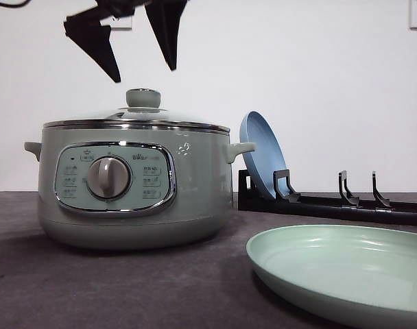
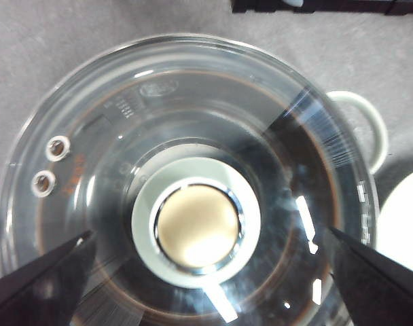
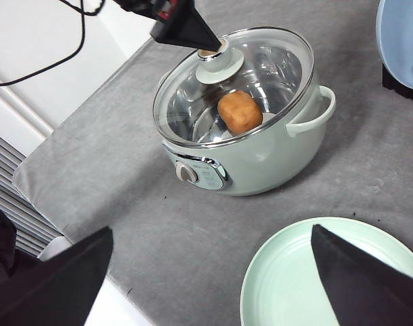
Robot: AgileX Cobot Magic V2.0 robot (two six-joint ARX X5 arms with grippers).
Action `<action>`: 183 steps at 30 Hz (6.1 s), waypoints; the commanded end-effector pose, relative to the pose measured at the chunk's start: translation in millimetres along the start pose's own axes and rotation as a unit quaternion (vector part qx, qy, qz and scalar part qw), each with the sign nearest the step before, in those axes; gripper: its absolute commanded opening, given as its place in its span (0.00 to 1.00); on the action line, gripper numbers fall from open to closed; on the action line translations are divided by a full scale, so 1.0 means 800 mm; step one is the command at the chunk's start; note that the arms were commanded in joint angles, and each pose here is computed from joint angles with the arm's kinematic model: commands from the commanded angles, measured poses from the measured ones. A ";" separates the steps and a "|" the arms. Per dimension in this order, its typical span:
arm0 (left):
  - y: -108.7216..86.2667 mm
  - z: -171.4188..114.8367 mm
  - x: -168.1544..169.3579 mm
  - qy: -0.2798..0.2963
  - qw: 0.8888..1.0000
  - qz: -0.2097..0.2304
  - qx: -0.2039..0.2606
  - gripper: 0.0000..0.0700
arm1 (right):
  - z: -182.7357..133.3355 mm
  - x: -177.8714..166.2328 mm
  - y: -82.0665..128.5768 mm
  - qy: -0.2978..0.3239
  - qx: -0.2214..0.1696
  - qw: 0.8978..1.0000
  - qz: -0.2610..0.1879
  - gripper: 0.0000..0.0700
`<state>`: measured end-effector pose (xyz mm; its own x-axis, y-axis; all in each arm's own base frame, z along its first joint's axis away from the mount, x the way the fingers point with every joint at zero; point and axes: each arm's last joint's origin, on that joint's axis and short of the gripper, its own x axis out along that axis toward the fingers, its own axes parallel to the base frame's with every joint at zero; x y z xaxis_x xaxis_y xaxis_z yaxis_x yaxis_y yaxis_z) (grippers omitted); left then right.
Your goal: Transfer potato from steamer to green plate
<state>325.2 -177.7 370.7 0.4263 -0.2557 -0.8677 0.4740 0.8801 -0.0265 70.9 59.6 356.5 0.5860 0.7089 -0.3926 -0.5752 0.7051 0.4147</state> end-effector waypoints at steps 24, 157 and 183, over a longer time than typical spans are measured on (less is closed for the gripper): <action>-0.001 0.011 0.032 0.015 1.000 0.019 0.002 0.89 | 0.004 -0.003 0.003 -0.004 -0.006 1.000 0.002 0.85; 0.220 -0.014 -0.105 -0.085 0.964 0.168 -0.190 0.00 | 0.146 0.430 0.025 0.244 -0.285 0.925 0.059 0.84; 0.220 -0.014 -0.105 -0.085 0.964 0.168 -0.190 0.00 | 0.096 0.504 -0.024 0.293 -0.314 0.903 0.003 0.84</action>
<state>371.0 2.6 413.0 0.5675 0.0311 -0.8228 -0.0107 0.9995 0.0304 358.8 324.7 260.3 0.2902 0.4668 -0.8354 -0.8894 0.4538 -0.0554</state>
